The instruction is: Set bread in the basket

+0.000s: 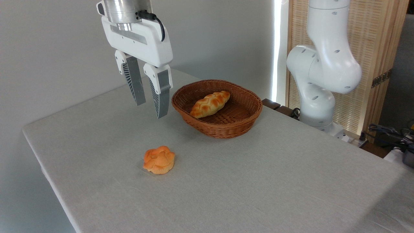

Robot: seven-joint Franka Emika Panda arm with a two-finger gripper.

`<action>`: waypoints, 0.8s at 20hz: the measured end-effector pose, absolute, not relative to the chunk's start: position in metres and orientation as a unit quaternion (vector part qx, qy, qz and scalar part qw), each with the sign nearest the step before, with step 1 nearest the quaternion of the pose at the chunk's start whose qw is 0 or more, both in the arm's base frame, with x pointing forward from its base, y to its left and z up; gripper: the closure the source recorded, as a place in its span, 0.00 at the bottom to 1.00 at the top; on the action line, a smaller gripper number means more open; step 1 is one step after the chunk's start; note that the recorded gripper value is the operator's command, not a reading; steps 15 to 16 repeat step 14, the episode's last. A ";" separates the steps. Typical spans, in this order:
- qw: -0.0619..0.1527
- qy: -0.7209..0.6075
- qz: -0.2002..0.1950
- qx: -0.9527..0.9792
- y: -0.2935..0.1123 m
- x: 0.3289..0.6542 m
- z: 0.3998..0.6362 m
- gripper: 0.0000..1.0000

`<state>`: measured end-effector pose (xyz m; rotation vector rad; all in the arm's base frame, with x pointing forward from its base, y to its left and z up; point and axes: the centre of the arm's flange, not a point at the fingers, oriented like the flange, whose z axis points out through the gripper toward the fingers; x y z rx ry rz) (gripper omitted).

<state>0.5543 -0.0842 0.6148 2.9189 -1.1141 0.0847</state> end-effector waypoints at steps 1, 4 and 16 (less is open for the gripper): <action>0.008 -0.356 0.027 0.934 -0.084 0.554 0.615 0.00; 0.008 -0.357 0.027 0.934 -0.084 0.554 0.615 0.00; 0.010 -0.357 0.015 0.934 -0.084 0.552 0.613 0.00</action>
